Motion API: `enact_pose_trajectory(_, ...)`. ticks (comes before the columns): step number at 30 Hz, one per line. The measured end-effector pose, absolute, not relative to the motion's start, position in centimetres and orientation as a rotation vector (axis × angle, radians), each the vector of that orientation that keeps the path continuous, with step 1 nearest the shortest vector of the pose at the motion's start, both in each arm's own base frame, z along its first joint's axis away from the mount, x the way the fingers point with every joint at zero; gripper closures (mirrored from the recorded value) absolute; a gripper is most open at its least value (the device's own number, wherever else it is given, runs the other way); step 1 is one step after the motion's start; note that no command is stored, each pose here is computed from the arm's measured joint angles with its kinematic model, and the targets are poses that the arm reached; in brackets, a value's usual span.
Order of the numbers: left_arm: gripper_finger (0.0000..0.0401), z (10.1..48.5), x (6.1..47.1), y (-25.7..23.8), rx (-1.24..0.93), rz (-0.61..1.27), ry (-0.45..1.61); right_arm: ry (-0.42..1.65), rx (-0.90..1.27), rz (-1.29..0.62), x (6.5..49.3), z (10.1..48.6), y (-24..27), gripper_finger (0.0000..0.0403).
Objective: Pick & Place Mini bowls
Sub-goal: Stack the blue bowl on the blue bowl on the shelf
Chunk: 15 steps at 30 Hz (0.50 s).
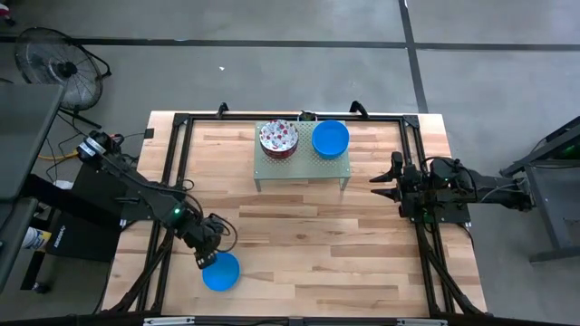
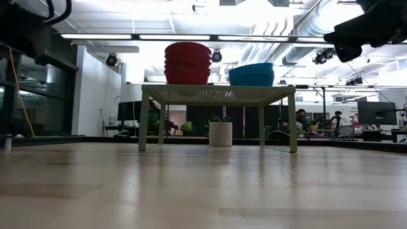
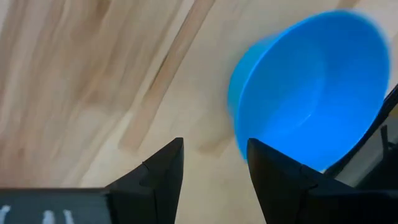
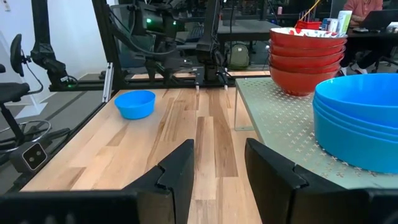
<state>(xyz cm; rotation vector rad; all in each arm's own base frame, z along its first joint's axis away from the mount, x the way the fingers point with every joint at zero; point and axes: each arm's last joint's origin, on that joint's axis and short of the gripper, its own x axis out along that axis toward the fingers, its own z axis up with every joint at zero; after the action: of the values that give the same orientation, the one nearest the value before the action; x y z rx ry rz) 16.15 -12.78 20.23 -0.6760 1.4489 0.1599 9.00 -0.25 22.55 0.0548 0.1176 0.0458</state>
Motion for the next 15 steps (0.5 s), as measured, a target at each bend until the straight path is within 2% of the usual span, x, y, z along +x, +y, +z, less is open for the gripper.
enact_pose_trajectory(6,0.0229,19.7,17.3,-13.4,-0.598,0.105,1.358,0.118,0.055,0.046,9.0,22.5,-0.2,0.0272)
enact_pose_trajectory(10,0.0229,18.5,18.0,-14.1,-0.567,0.051,1.406,0.118,0.055,0.046,9.0,22.5,-0.2,0.0272)
enact_pose_trajectory(15,0.0229,16.6,18.6,-14.6,-0.549,0.082,1.489,0.117,0.055,0.046,9.0,22.6,-0.2,0.0272)
